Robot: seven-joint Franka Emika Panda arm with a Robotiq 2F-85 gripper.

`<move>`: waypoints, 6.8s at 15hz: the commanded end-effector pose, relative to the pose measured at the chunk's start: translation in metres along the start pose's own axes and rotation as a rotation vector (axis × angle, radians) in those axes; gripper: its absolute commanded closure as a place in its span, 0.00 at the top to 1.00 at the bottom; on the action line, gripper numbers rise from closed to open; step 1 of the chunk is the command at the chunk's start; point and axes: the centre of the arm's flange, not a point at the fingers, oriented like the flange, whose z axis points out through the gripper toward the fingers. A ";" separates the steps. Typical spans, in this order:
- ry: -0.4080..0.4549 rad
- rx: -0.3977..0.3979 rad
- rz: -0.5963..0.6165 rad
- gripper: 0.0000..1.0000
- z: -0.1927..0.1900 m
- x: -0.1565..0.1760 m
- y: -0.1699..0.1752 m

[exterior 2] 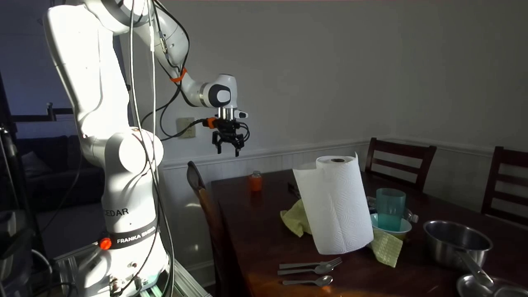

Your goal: Remove the jar from the orange cup and put it on the table.

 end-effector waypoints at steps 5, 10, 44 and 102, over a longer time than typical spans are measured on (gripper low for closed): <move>0.044 -0.022 0.068 1.00 0.036 0.125 0.012; 0.028 -0.002 0.133 1.00 0.070 0.166 0.032; 0.007 0.082 0.413 0.28 0.162 0.205 0.064; -0.024 -0.125 0.431 1.00 0.080 0.154 0.109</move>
